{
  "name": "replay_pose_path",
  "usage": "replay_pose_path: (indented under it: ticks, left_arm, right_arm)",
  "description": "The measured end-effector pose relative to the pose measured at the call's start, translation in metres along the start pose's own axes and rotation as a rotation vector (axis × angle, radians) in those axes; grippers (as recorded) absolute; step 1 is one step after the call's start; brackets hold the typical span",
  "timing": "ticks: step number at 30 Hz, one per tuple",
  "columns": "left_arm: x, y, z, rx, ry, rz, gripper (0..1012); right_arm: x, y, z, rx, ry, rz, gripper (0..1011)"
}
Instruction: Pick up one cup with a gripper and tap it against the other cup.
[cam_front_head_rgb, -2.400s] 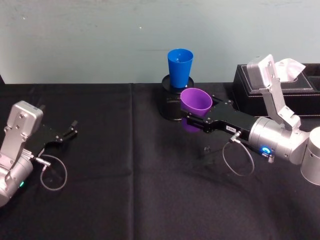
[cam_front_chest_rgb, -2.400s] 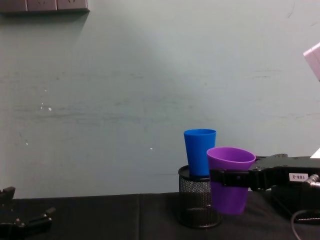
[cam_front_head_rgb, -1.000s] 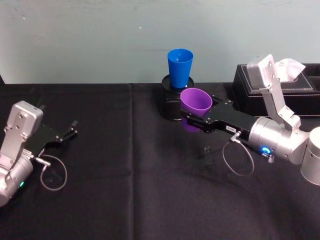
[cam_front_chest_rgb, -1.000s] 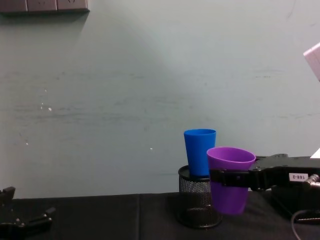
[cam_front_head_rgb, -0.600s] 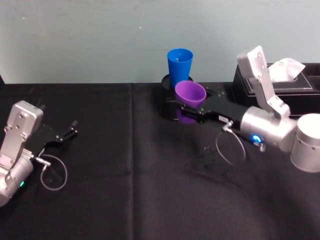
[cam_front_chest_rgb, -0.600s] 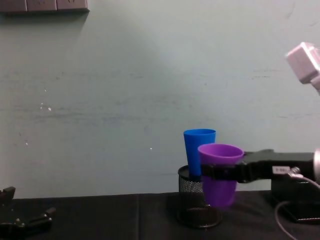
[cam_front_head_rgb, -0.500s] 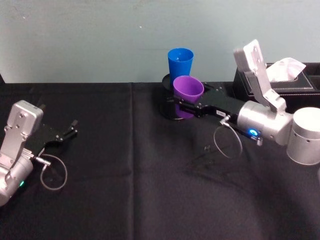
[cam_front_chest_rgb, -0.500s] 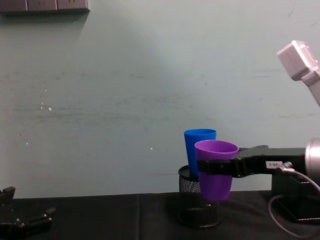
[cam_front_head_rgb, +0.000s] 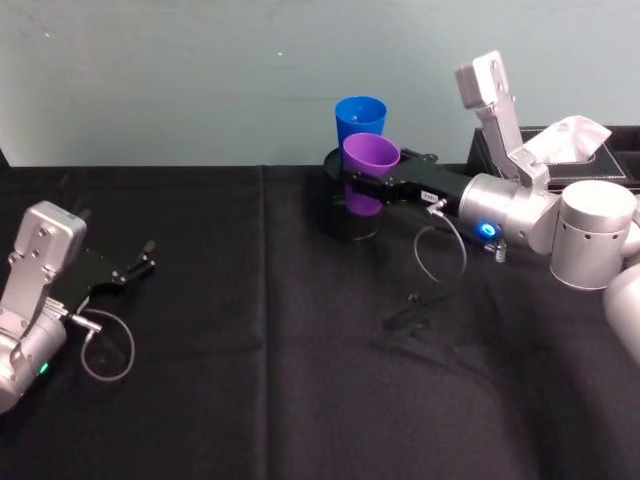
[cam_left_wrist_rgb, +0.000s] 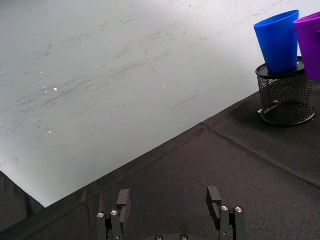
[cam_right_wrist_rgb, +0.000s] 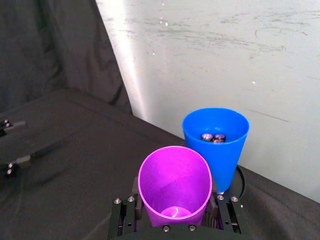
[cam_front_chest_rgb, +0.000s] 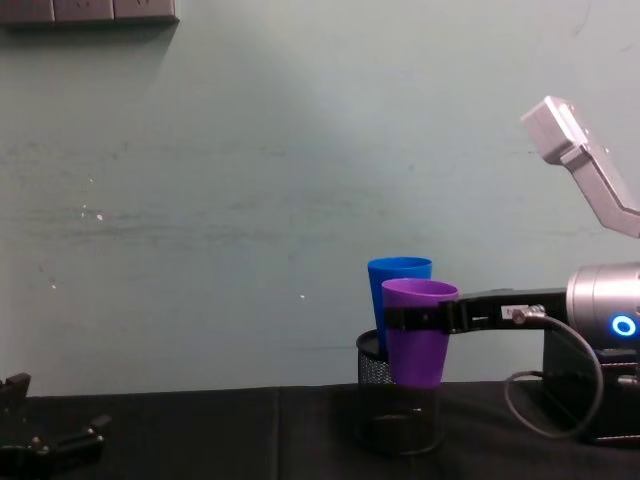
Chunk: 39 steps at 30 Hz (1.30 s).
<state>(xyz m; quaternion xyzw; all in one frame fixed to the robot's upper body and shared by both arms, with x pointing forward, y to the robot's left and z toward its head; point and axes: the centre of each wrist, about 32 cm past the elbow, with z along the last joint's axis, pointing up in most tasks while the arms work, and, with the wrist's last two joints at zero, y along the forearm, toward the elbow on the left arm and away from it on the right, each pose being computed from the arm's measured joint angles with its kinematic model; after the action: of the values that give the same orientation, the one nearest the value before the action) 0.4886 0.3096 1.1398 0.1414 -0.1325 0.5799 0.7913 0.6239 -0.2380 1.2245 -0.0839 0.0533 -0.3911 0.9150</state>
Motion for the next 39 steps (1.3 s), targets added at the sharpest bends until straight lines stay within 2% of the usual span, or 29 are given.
replay_pose_path:
  ticks: [14, 39]
  left_arm:
    - [0.0000, 0.0000, 0.0000, 0.000, 0.000, 0.000, 1000]
    - [0.0000, 0.0000, 0.0000, 0.000, 0.000, 0.000, 1000]
  right_arm:
    - [0.005, 0.012, 0.009, 0.003, 0.031, 0.005, 724]
    - [0.005, 0.013, 0.010, 0.004, 0.034, 0.009, 724]
